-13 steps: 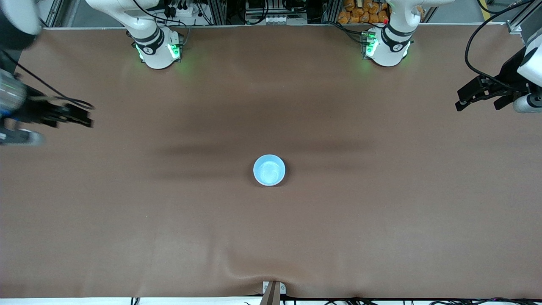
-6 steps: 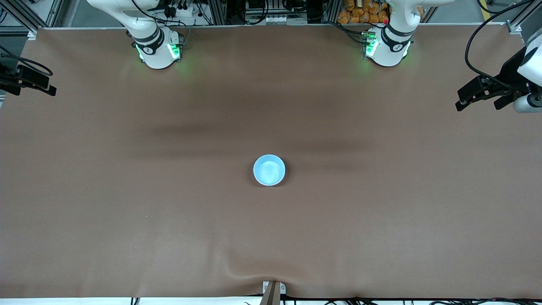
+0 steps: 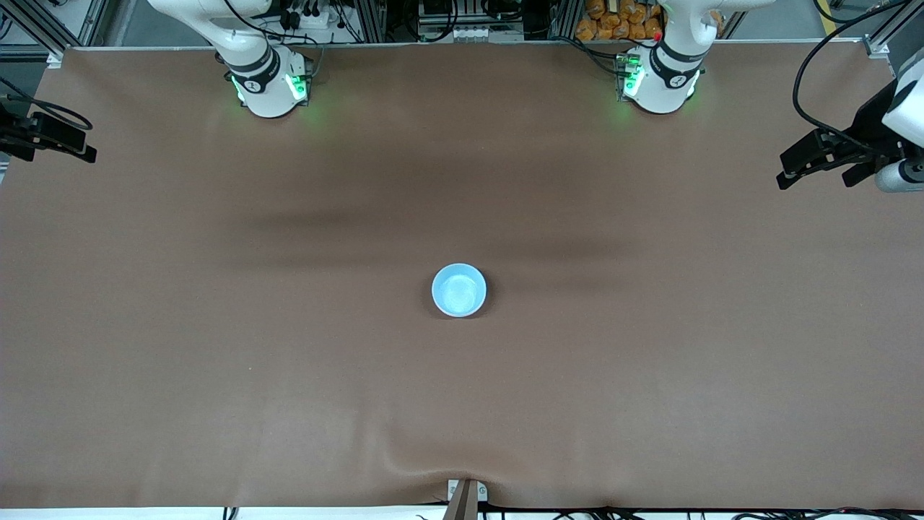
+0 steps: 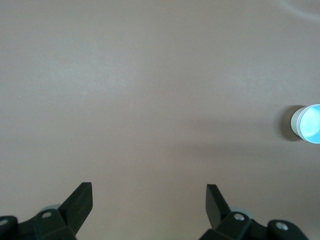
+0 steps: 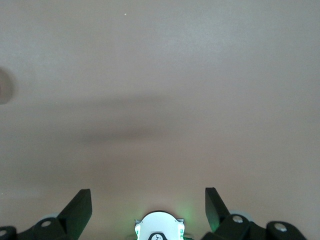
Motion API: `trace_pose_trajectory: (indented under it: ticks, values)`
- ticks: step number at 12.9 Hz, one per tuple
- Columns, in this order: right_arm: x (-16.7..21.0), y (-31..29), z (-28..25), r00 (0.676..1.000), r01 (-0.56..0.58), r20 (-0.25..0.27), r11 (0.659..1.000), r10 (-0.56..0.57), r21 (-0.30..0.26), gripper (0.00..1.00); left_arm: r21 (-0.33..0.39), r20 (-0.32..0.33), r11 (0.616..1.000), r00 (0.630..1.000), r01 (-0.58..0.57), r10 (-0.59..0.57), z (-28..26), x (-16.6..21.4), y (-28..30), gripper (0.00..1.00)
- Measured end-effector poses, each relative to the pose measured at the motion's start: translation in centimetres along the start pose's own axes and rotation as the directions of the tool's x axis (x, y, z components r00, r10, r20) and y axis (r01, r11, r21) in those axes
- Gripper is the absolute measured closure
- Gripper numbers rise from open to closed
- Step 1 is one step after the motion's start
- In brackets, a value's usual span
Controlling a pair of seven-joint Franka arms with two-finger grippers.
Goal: Stack pink and blue bowls on white bowl
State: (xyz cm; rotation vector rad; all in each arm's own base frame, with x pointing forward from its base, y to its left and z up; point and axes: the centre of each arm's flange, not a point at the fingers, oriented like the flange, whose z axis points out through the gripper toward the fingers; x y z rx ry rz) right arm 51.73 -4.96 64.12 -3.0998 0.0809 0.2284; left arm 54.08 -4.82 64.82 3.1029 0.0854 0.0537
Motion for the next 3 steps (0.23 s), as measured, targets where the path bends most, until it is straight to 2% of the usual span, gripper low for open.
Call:
trace_pose_trajectory:
  ticks: [3]
  values:
    - [0.39,0.01,-0.33,0.999,0.0,-0.037,1.0,0.0,-0.003,0.0,0.0,0.0,1.0,1.0,0.0,0.0,0.0,0.0,0.01,0.0]
